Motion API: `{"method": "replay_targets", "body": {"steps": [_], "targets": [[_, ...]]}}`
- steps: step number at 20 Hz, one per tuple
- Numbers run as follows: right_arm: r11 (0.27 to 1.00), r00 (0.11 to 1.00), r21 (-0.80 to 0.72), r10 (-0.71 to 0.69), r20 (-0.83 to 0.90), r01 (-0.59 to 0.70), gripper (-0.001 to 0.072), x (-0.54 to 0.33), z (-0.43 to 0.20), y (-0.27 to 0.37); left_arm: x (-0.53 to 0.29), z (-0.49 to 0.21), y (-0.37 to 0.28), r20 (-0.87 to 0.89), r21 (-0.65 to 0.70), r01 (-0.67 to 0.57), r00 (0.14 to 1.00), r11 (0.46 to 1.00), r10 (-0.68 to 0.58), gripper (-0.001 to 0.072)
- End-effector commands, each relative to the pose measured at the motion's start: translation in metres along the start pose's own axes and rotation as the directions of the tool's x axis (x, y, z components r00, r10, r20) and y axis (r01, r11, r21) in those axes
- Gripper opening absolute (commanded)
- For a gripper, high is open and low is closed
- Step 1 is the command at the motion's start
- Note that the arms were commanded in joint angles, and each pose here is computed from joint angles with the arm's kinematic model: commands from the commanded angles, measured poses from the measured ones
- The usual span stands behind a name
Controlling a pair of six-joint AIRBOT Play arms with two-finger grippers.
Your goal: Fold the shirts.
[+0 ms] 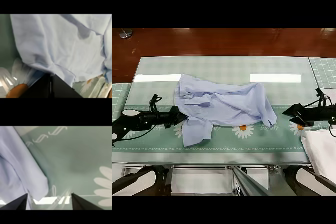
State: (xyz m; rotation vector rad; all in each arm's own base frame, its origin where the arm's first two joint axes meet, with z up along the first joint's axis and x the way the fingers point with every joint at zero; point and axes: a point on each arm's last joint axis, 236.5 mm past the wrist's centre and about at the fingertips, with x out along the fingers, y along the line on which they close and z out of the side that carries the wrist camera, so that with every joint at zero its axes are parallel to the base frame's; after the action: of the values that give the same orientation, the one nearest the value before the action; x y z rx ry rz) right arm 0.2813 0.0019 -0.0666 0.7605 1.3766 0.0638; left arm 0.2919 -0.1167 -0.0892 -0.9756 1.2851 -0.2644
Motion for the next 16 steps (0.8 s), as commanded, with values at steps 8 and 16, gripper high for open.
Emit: {"method": "replay_targets", "body": {"steps": [8, 16], "targets": [[1.0, 0.993, 0.002, 0.028, -0.112, -0.028, 0.0629, 0.063, -0.014, 0.028, 0.0, 0.002, -0.01, 0.0, 0.024, 0.02, 1.0, 1.0, -0.02, 0.0026], [0.986, 0.994, -0.13, 0.099, -0.039, -0.103, 0.002, 0.042, 0.026, 0.078, -0.018, 0.021, -0.045, 0.004, 0.102, 0.09, 0.996, 0.991, -0.091, 0.0026]]}}
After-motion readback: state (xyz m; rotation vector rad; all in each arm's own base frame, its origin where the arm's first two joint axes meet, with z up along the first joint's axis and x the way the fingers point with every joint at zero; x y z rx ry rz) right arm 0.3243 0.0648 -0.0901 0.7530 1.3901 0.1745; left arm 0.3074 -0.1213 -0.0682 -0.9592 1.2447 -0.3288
